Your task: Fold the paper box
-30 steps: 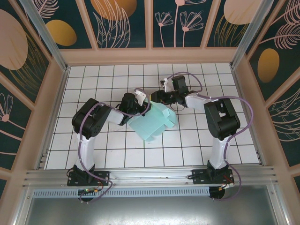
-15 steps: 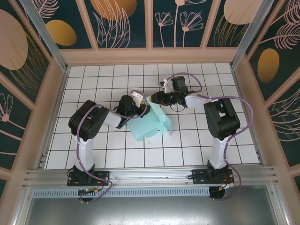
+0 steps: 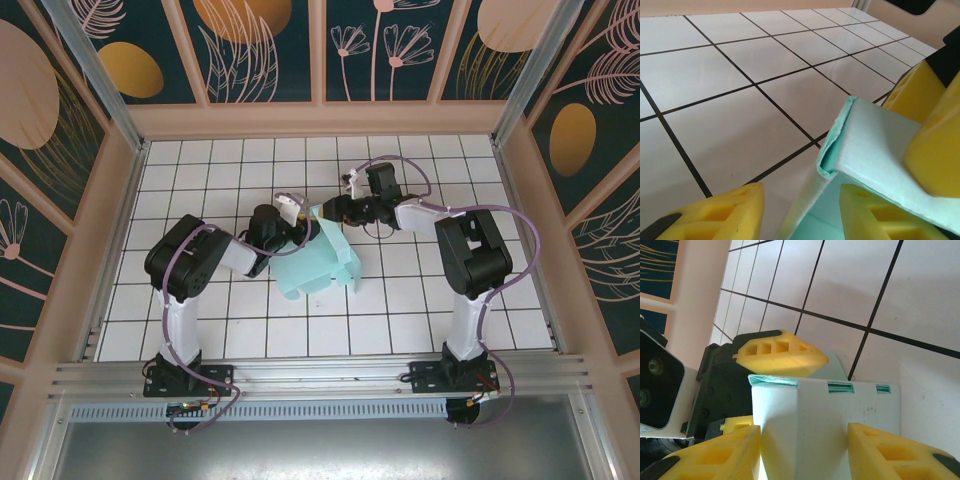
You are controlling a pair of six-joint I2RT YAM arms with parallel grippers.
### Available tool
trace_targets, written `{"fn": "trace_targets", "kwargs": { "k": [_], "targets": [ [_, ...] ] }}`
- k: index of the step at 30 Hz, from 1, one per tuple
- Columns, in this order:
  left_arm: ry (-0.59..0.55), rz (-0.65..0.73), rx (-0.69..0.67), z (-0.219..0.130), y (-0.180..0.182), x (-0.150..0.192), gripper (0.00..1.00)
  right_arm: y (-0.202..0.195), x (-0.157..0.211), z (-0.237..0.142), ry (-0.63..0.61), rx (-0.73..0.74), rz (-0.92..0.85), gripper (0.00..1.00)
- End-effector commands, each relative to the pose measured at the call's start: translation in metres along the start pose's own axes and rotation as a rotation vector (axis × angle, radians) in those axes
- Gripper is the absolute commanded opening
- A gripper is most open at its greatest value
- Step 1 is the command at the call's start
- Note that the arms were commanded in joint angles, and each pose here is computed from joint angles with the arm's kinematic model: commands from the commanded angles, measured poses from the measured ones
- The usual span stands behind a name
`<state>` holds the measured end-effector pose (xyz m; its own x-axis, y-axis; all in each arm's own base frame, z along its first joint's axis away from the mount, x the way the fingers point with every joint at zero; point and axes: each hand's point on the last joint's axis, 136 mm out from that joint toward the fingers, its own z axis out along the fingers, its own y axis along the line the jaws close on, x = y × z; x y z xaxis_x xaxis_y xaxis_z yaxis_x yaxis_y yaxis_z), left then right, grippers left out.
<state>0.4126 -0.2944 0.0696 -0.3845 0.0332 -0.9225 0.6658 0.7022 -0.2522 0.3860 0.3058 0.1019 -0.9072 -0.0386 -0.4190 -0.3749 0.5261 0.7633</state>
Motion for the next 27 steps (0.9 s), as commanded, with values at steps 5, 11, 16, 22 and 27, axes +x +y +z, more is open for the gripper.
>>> {"fn": "trace_targets", "kwargs": {
  "k": [5,11,16,22,27],
  "targets": [
    [-0.023,-0.021,0.060,0.019,-0.007,-0.016,0.32,-0.010,0.023,0.006,0.059,0.004,0.050,0.47],
    [-0.014,-0.011,0.076,0.018,-0.009,-0.012,0.07,-0.006,0.020,0.003,0.047,-0.006,0.046,0.47],
    [-0.020,-0.020,0.089,0.015,-0.012,-0.009,0.00,-0.001,0.012,-0.001,0.026,-0.015,0.039,0.48],
    [-0.036,-0.050,0.102,0.014,-0.014,-0.010,0.00,0.003,0.002,-0.009,-0.018,-0.001,0.014,0.53],
    [-0.047,-0.076,0.104,0.012,-0.015,-0.013,0.00,0.004,-0.015,-0.033,-0.126,0.048,-0.008,0.58]
  ]
}}
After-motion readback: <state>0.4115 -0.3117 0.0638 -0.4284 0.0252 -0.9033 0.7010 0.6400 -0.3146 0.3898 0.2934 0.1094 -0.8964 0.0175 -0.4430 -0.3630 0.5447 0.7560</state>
